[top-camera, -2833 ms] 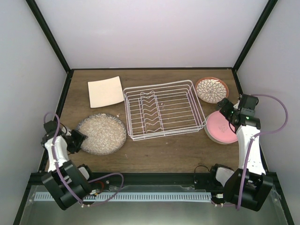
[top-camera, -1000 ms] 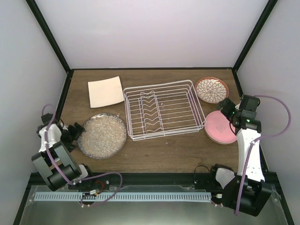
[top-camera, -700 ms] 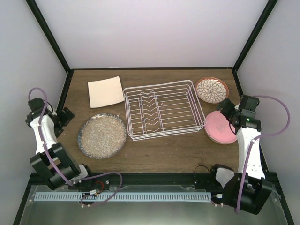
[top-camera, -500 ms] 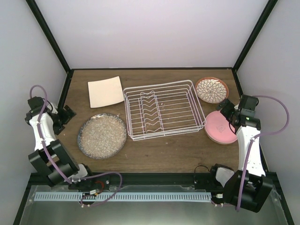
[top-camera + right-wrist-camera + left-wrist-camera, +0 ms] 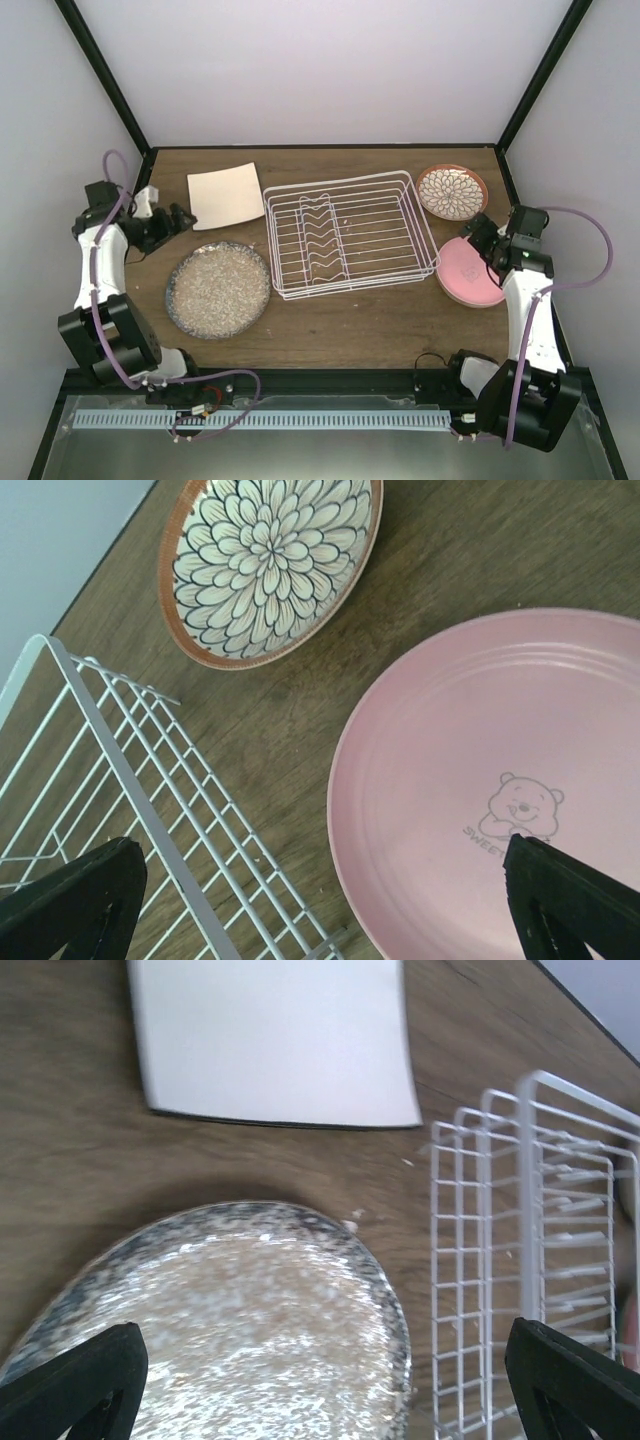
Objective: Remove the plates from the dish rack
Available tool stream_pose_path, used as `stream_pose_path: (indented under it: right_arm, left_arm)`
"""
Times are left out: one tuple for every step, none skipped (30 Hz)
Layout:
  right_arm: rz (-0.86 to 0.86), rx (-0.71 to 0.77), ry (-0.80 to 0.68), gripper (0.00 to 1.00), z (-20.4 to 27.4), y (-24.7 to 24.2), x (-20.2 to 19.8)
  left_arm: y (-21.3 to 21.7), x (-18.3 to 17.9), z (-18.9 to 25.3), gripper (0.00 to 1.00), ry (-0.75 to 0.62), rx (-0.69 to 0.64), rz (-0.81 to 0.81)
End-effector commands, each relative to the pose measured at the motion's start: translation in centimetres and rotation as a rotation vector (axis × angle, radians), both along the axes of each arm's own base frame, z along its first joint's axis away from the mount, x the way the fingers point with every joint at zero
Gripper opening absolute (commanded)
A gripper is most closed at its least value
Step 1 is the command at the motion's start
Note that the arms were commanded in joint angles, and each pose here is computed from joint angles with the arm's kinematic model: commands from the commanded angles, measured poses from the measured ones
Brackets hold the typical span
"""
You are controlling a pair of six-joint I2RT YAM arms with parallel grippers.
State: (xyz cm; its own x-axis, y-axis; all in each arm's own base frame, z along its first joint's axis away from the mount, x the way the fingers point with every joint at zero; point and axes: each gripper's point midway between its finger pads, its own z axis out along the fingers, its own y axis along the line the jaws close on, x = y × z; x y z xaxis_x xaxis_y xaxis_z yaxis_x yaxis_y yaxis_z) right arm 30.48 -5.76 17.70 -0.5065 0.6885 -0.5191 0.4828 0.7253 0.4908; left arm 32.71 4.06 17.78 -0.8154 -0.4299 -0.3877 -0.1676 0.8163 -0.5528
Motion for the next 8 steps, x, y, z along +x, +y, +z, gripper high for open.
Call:
stream_pose_path:
  right_arm:
    - [0.034,0.028,0.016,1.0,-1.2,0.7,0.1]
    - [0.045,0.036,0.019,1.0,-1.4,0.9,0.1]
    - [0.052,0.044,0.024,1.0,-1.8,1.1,0.1]
    - [0.059,0.05,0.027,1.0,-2.0,1.2,0.1]
    - [0.069,0.058,0.028,1.0,-2.2,1.4,0.2]
    - [0.076,0.063,0.031,1.0,-2.5,1.5,0.2]
    - [0.081,0.068,0.035,1.0,-2.7,1.6,0.2]
    - [0.083,0.072,0.039,1.0,-2.9,1.7,0.3]
  left_arm:
    - [-4.2,1.7,2.6,1.0,-0.122,-0.017,-0.2]
    - [-5.0,1.8,2.8,1.0,-0.133,-0.015,-0.233]
    - [-5.7,1.9,3.1,1.0,-0.144,-0.011,-0.263]
    - [-6.4,1.9,3.5,1.0,-0.16,-0.004,-0.296]
    - [-7.1,2.0,3.9,1.0,-0.174,0.005,-0.327]
    - [-7.5,2.0,4.2,1.0,-0.185,0.009,-0.345]
    - [-8.0,2.0,4.5,1.0,-0.197,0.003,-0.36]
    - [-8.2,2.1,4.7,1.0,-0.202,0.0,-0.365]
